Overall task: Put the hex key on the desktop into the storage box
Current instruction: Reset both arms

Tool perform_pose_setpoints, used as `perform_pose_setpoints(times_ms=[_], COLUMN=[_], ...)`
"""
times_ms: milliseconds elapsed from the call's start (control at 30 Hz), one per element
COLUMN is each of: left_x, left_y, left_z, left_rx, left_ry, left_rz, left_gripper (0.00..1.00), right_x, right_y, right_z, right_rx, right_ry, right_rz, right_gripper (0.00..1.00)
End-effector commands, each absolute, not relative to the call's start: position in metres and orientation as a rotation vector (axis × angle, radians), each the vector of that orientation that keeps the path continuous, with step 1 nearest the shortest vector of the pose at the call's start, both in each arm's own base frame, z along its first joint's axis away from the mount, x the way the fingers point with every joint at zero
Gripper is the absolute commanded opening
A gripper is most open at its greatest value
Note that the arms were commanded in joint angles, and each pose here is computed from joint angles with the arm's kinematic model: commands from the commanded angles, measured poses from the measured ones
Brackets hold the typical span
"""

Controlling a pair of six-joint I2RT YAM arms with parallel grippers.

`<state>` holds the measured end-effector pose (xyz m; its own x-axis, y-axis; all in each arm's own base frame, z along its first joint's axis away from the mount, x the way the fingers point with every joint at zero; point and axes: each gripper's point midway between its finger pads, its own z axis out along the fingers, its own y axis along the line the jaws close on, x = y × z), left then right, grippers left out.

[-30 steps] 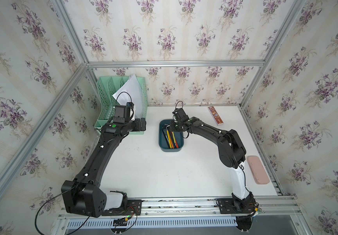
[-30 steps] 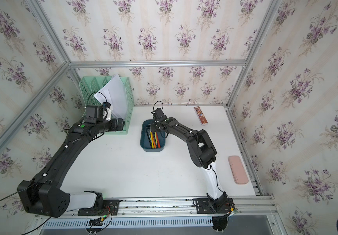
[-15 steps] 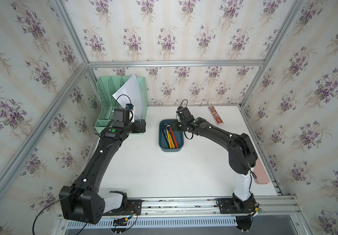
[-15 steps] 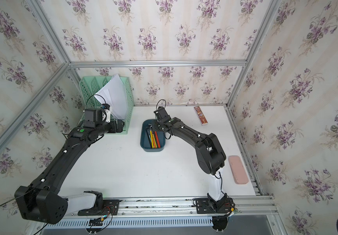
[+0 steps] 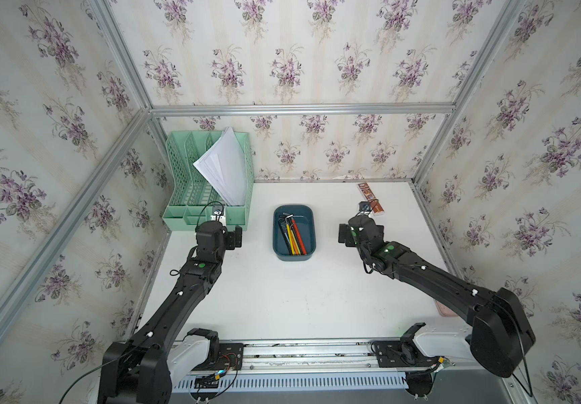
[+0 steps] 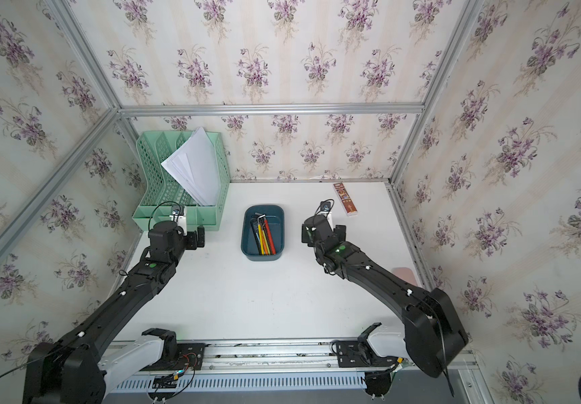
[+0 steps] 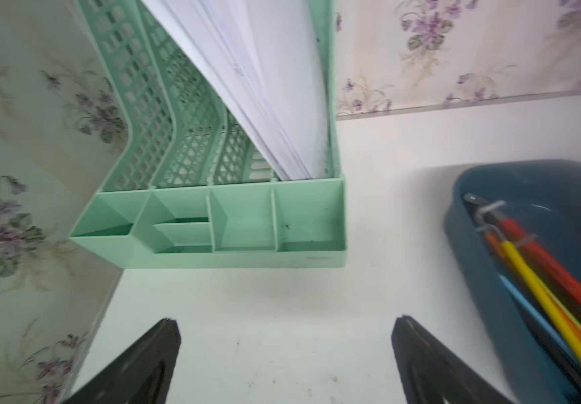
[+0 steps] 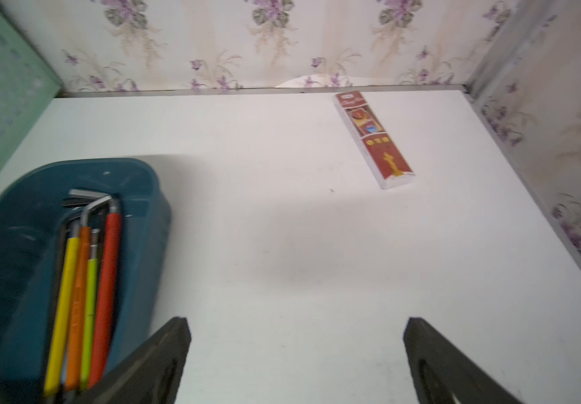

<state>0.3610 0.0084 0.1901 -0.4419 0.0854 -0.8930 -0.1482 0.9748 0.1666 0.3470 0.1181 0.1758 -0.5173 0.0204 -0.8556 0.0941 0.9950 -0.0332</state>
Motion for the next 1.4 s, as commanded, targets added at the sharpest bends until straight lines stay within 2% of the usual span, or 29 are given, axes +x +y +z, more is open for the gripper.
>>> perform_pose_setpoints(times_ms=[0,133,233,467,567,1000,1133,1200,1367], left_x=[0.356,0.349,0.351,0.374,0.383,0.39,0.39,0.39,0.39], left_y=[0.048,0.061,0.062,0.039,0.019,0.025,0.025,0.025,0.026], left_z=[0.185,0.143,0.123,0.128,0.106,0.096,0.096,0.095,0.095], left_rx=[-0.258,-0.394,-0.409,-0.183,-0.039,-0.067,-0.07,-0.071,-0.072], left_ry=[2.003,2.018,1.956,1.91,1.934,1.958,1.965,1.965,1.966], left_rz=[0.446,0.496,0.483,0.432,0.345,0.332,0.327,0.327,0.326], left_gripper=[0.99,0.99,0.99,0.99,0.99,0.99,0.99,0.99,0.99], right_x=[0.343,0.336,0.331,0.322,0.33,0.37,0.378,0.383,0.373], right_y=[0.081,0.033,0.015,-0.015,-0.03,-0.027,-0.006,-0.01,-0.013], right_z=[0.189,0.178,0.177,0.169,0.154,0.135,0.132,0.133,0.125], right_rx=[0.159,0.194,0.242,0.273,0.335,0.268,0.189,0.217,0.184], right_ry=[1.989,1.964,1.93,1.758,1.792,1.773,1.721,1.716,1.698], right_rz=[-0.203,-0.358,-0.349,-0.376,-0.405,-0.409,-0.259,-0.267,-0.077], right_gripper=[1.0,1.0,1.0,1.0,1.0,1.0,1.0,1.0,1.0])
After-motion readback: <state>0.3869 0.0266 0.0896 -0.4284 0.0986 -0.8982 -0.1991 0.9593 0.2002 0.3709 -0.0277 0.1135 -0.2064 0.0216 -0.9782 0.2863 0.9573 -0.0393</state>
